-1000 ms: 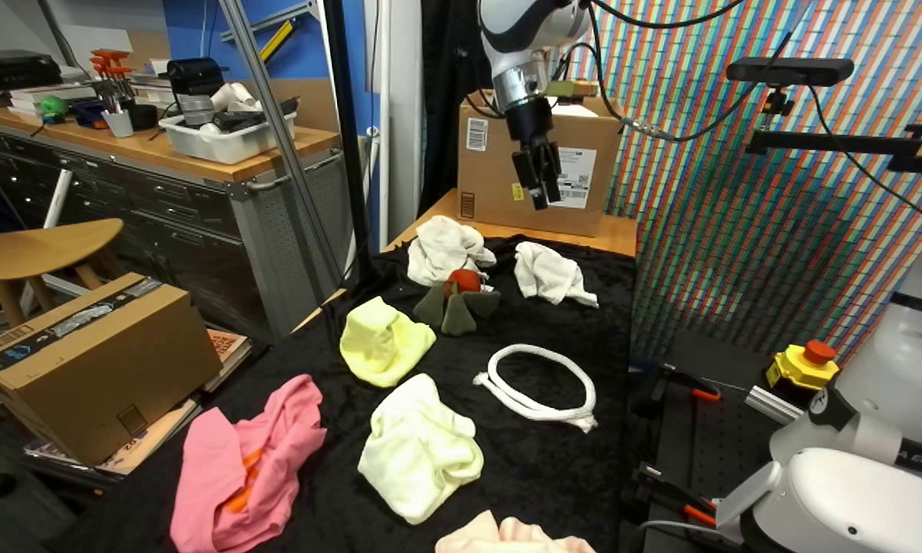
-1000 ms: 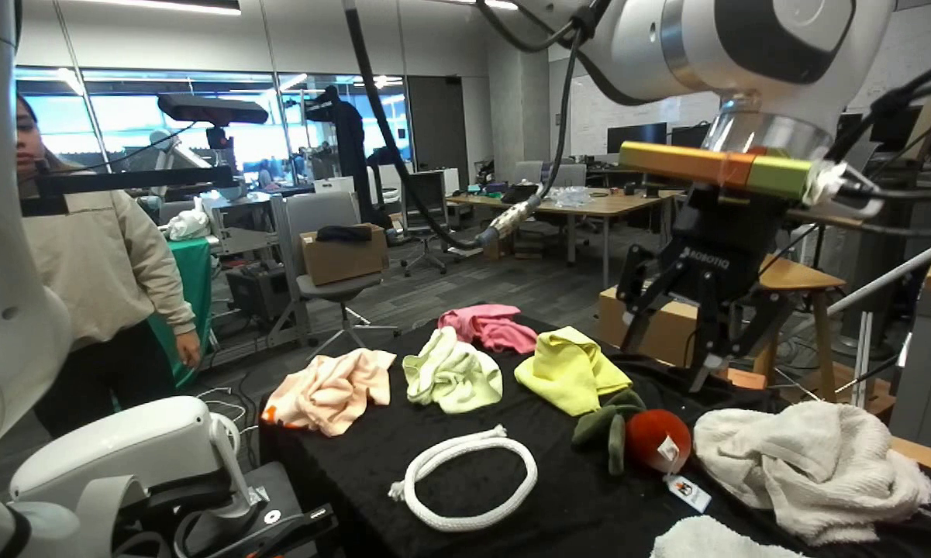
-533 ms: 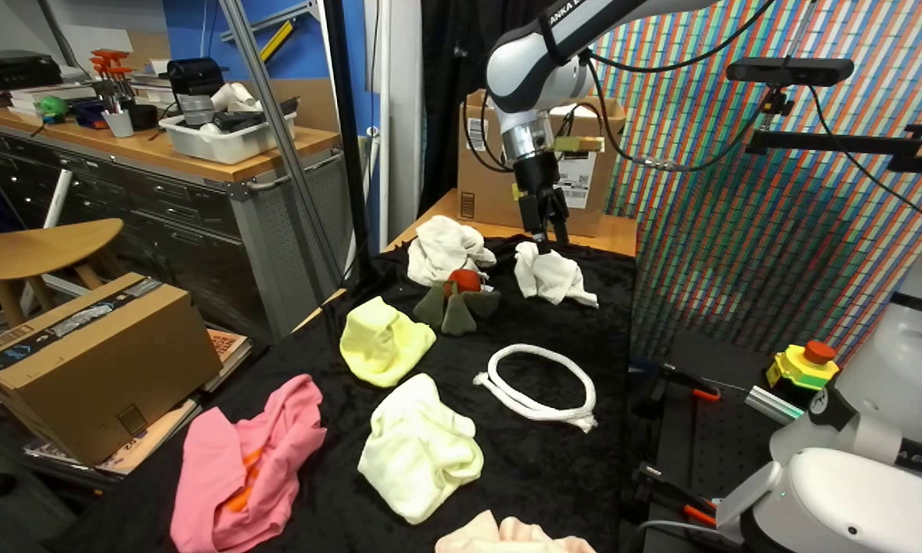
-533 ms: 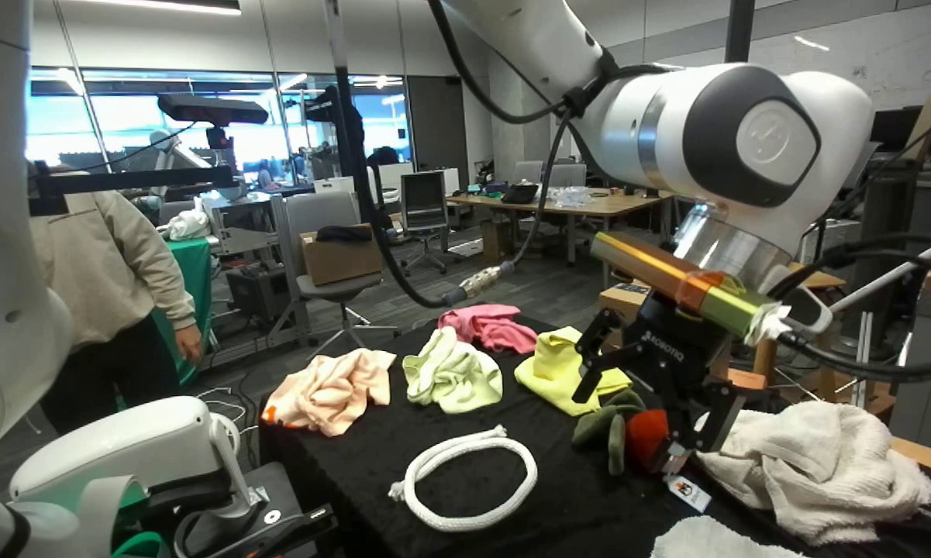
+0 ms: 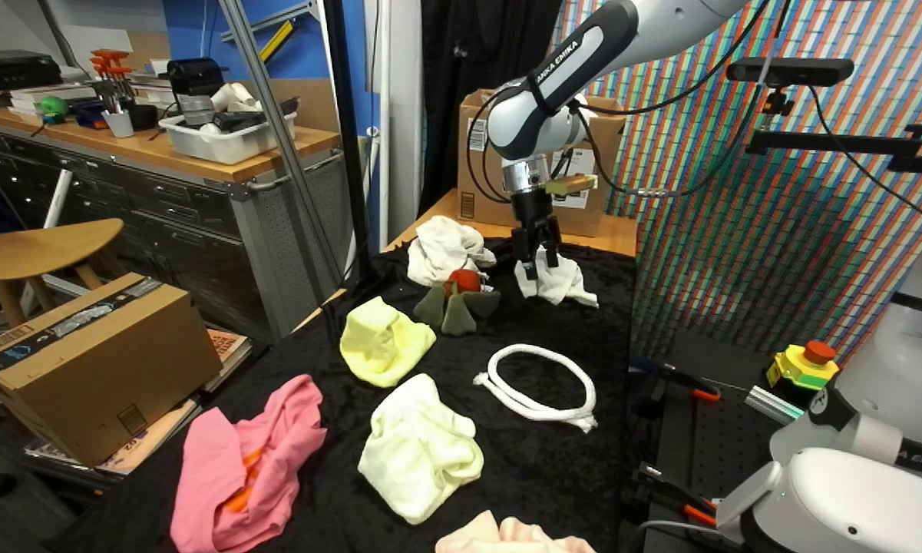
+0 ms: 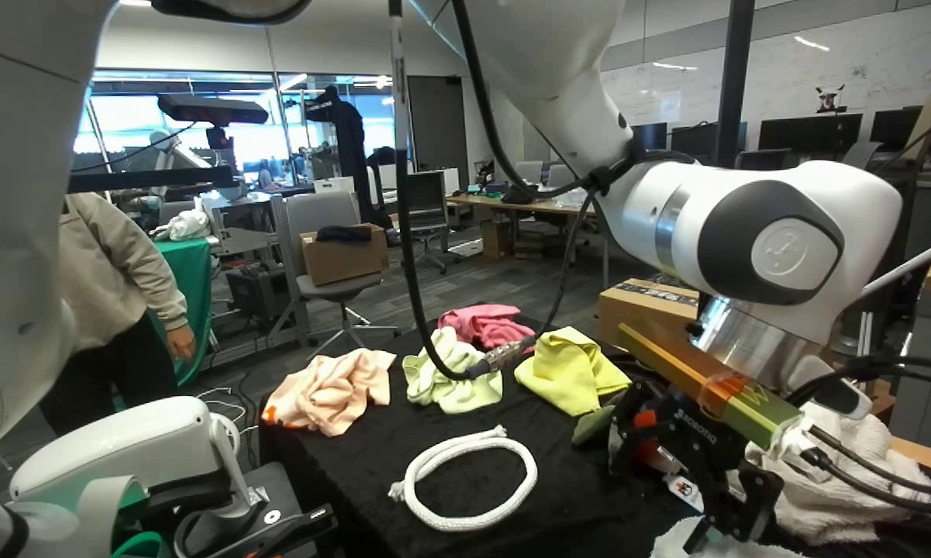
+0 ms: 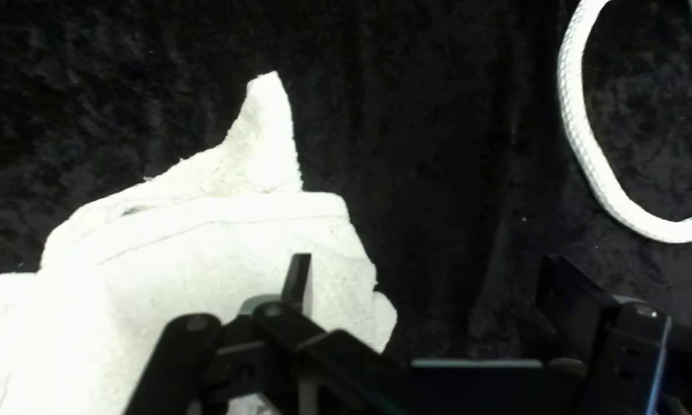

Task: Put all the object in the right back

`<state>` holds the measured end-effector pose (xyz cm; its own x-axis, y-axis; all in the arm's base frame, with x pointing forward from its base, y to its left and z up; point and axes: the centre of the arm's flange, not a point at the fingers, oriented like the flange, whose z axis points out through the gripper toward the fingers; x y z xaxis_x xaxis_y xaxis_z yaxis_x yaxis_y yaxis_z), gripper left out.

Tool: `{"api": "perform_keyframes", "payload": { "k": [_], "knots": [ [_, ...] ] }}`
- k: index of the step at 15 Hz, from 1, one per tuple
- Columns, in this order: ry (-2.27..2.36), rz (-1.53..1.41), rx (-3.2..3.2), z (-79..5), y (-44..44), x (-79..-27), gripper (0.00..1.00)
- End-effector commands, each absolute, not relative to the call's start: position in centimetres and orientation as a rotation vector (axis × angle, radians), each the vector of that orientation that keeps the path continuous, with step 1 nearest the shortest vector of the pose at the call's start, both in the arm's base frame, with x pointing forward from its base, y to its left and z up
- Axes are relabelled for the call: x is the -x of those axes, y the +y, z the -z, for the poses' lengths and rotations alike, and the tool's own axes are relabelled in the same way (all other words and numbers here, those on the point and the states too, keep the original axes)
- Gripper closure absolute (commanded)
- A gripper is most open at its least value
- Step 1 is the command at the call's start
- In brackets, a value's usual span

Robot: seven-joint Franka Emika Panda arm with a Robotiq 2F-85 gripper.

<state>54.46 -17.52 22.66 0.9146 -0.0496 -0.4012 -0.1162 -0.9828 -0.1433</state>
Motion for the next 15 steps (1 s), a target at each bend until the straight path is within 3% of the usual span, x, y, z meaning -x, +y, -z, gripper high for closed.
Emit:
{"api": "perform_keyframes", "payload": {
  "k": [1, 15],
  "knots": [
    [0.200, -0.570, 2.976, -22.1, -20.2, -54.8, 0.00],
    [0.220, -0.529, 3.080, -19.6, -23.0, -56.4, 0.00]
  ]
}}
